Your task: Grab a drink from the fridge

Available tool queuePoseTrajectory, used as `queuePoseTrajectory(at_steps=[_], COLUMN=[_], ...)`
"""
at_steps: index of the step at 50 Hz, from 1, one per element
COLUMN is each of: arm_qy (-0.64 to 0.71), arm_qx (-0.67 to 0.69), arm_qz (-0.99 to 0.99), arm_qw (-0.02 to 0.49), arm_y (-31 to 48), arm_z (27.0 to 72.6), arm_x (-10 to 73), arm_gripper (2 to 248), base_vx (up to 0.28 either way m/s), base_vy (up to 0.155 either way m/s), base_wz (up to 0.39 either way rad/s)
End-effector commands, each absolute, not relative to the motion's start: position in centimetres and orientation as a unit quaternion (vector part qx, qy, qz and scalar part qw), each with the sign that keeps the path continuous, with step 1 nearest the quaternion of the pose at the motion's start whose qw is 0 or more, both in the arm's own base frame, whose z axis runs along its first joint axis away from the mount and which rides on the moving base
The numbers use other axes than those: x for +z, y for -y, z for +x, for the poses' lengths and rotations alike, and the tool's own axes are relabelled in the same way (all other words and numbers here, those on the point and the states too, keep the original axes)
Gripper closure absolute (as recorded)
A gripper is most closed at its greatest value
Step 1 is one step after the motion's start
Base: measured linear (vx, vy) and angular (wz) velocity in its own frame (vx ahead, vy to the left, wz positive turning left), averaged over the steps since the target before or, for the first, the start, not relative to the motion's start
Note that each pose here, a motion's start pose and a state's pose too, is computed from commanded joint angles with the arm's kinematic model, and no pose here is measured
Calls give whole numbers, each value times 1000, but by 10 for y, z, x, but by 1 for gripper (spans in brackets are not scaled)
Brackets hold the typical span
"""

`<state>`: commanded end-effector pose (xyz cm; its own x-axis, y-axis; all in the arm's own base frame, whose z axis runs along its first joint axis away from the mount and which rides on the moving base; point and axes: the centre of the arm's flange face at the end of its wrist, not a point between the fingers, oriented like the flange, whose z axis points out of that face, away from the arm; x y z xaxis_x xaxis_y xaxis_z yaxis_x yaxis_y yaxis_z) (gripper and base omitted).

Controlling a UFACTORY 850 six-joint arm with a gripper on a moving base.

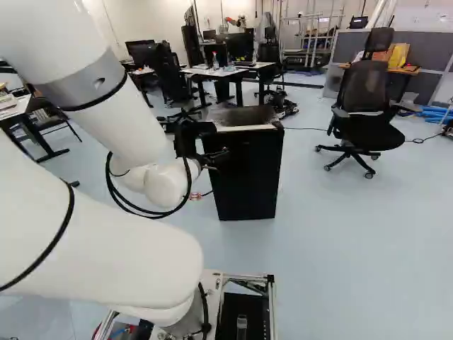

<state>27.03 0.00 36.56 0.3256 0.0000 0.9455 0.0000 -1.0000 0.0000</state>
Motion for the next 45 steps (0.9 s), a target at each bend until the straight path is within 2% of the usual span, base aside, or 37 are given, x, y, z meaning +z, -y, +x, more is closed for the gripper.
queuePoseTrajectory(at_steps=[15,30,45], arm_qy=[0,0,0], arm_qx=[581,581,581], arm_qz=[814,814,814], arm_qw=[0,0,0], arm_y=[0,0,0], arm_z=[270,270,270], arm_x=[366,366,366], arm_gripper=[3,3,3], base_vx=[42,37,15], base_vy=[50,85,32], base_wz=[-9,125,17])
